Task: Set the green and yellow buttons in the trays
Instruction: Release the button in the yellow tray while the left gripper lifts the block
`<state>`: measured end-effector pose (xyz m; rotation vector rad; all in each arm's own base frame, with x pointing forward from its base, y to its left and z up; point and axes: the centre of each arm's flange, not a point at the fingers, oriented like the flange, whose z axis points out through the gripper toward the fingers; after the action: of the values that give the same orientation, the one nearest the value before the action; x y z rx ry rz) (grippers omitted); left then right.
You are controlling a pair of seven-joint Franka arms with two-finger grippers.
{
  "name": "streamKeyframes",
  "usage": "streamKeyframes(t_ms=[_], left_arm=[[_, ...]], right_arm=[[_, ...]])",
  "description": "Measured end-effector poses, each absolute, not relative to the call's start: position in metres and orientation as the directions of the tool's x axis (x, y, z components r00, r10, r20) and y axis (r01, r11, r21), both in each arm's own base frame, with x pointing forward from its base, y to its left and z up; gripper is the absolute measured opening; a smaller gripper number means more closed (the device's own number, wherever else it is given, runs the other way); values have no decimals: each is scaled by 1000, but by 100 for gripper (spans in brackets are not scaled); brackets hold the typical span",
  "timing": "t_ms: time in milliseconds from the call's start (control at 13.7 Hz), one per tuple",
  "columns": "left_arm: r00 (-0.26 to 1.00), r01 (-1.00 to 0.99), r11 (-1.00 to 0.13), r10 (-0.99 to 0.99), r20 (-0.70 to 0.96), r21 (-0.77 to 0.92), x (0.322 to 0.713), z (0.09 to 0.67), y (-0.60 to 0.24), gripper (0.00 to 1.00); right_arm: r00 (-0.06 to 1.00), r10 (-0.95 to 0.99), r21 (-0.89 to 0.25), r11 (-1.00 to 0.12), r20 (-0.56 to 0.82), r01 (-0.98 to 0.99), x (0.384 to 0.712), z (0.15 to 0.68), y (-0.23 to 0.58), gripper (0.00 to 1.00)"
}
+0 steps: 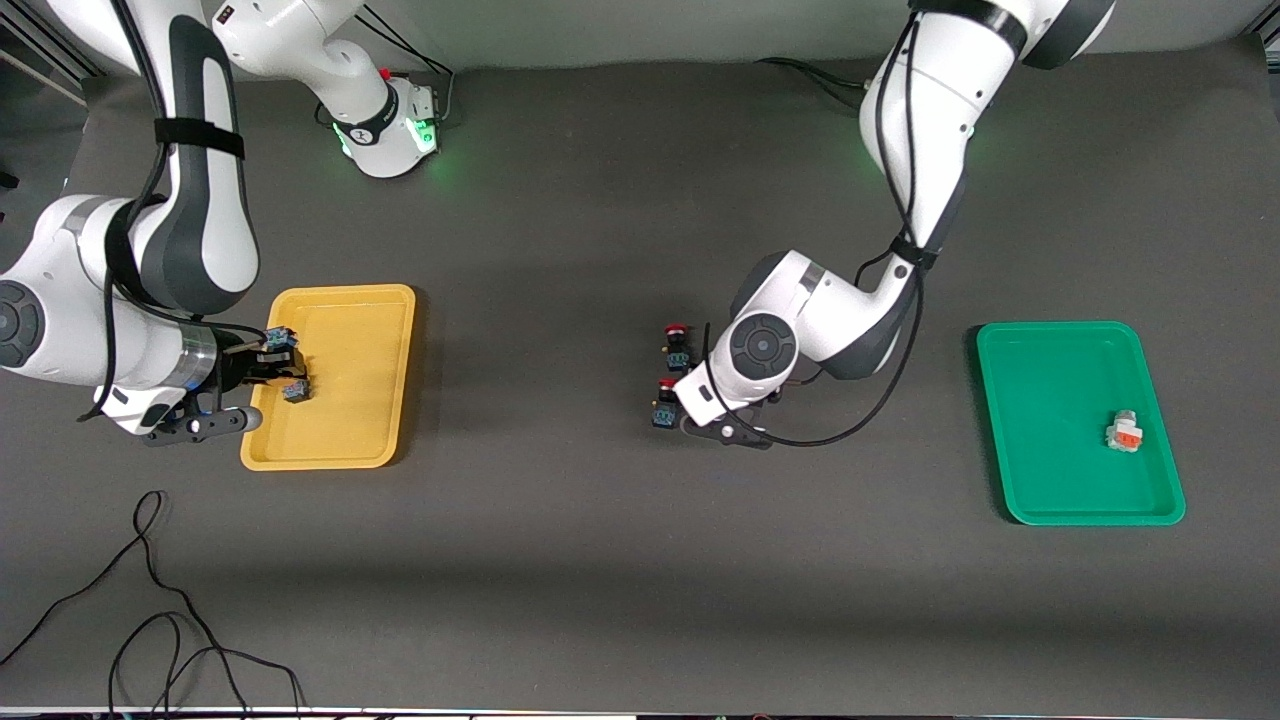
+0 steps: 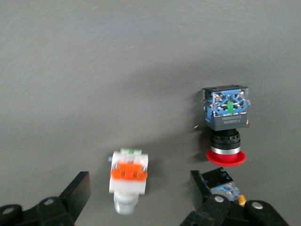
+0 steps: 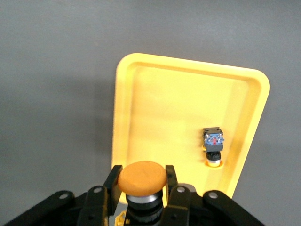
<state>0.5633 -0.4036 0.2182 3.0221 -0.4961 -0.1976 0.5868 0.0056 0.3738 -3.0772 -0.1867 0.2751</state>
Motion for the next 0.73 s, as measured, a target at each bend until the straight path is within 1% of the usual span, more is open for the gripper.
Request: streamKeyframes(t_ms=[146,292,438,584,657,730], left_arm=[[916,-387,-917,-395,-76,99,561,201,-396,95],[896,-432,-897,-439,-62,98,556,188,-391,95],[888,-448,-889,-455,-67,97,552,182,-390,95],[884,-454,-886,-461,-74,96,549,179,-389,95],[883,-456,-885,-463,-79,95,547,176,-389,94],[882,-456,-885,-464,-84,95,546,175,-388,89]], right_arm=[[982,92,-60,-995,-164,83,570,317,6,41],[977,81,-70,-995,-196,69,556,267,9,41],[970,72,-59,-996,-230,60,553,230,8,41],[967,64,-37,-998,-248,56,552,213,6,41],[966,61,-34,-998,-251,54,552,210,6,47],[967,58,-36,-998,-248,51,553,210,7,58]])
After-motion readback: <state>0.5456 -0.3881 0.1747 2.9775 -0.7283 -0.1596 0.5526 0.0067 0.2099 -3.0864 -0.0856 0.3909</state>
